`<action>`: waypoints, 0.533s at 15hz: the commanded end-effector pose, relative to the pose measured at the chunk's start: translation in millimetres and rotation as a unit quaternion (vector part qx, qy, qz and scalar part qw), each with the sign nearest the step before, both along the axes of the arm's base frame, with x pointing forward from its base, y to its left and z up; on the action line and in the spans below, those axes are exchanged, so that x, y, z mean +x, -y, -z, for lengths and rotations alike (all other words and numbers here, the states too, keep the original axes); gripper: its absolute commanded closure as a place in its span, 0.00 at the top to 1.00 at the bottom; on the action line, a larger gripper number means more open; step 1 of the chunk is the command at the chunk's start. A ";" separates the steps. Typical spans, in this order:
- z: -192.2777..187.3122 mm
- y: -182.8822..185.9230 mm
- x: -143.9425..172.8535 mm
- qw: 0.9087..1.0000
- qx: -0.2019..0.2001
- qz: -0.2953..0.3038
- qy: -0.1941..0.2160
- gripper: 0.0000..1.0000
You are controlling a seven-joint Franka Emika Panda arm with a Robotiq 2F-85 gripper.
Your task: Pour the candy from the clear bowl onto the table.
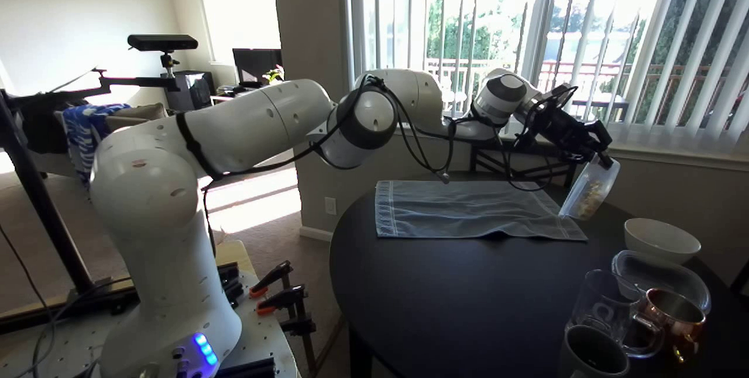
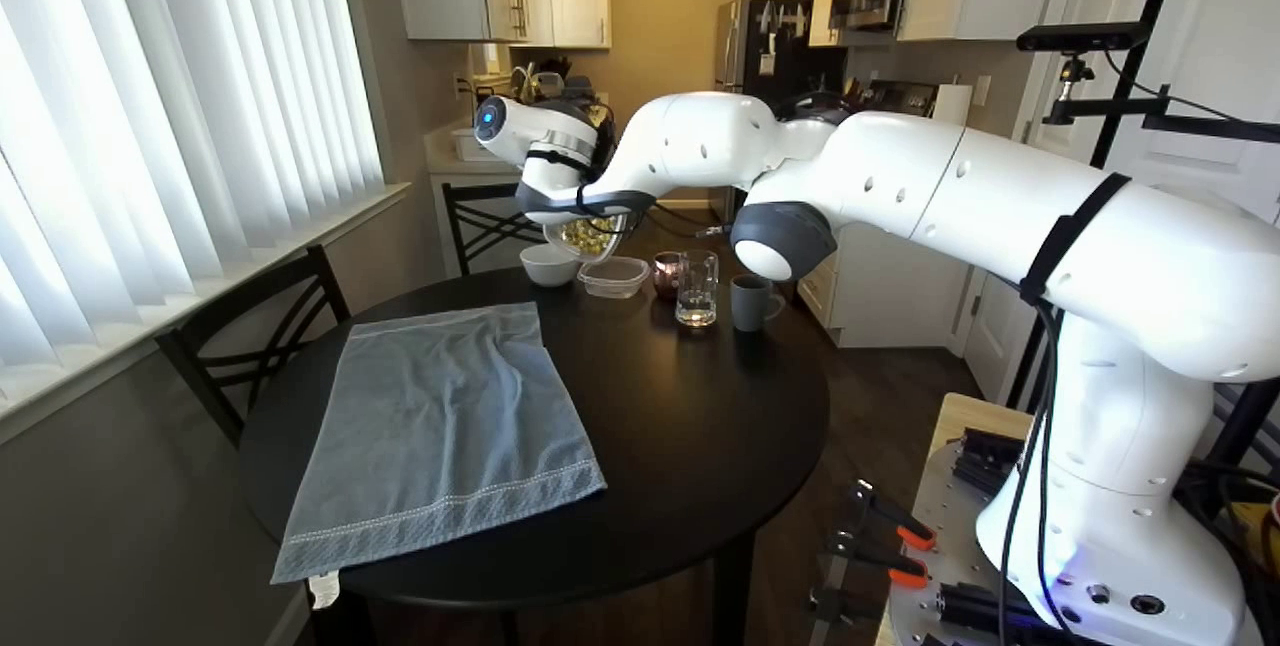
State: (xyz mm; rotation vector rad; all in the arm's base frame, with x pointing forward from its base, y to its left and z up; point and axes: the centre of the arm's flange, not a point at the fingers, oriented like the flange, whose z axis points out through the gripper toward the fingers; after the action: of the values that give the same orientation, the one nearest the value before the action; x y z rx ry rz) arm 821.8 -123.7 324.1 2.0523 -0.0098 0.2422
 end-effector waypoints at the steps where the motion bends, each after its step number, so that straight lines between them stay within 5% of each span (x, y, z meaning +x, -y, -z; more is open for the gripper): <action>1: 6.1 8.1 72.1 0.995 -0.028 0.015 -0.093 0.01; 5: 15.5 12.6 61.6 0.989 -0.032 0.034 -0.142 0.01; 8: 15.1 6.8 60.3 0.991 -0.015 0.001 -0.136 0.01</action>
State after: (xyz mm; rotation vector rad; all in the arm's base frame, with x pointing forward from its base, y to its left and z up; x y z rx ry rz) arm 807.5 -130.0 301.2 2.0235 0.0920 -0.0369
